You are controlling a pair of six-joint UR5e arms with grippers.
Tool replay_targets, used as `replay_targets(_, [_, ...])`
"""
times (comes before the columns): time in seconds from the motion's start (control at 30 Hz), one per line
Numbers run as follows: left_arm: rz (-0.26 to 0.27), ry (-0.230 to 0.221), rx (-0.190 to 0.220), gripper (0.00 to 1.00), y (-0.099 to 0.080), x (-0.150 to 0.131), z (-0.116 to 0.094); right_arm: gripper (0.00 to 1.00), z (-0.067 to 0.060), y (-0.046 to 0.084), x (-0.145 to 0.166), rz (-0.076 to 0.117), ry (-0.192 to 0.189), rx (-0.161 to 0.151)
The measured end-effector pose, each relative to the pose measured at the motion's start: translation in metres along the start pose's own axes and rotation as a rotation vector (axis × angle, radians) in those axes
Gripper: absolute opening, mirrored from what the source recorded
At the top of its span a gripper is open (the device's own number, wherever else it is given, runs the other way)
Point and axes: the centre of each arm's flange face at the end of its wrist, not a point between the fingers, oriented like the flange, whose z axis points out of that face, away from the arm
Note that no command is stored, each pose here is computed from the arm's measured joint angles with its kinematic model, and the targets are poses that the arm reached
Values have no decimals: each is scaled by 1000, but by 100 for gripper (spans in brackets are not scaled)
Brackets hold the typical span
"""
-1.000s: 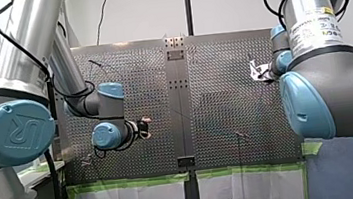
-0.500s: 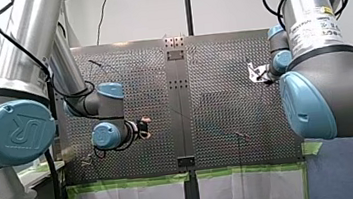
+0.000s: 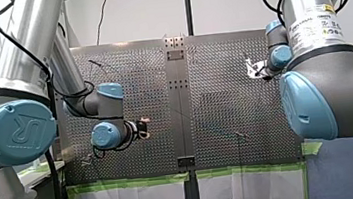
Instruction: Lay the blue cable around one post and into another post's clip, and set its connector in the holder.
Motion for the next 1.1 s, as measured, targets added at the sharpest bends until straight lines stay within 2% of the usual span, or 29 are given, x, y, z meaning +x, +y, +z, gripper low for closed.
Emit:
replay_targets(0.3, [3,9,-4,100,2,1,0,100,-5,-13,-6,-6,-22,2])
replay_targets(0.47, [-3,9,-5,100,2,1,0,100,-9,-27,-9,-14,-33,13])
replay_targets(0.7, [-26,9,-9,100,3,1,0,100,-15,-69,-10,-30,-26,71])
replay_targets(0.8, [-38,10,-9,100,3,1,0,100,-20,-89,-14,-28,-18,101])
replay_targets(0.9, [-48,12,-9,100,3,1,0,100,-25,-108,-20,-15,-13,128])
replay_targets(1.1, [-84,17,-10,100,3,2,0,100,-40,-146,-38,27,-9,184])
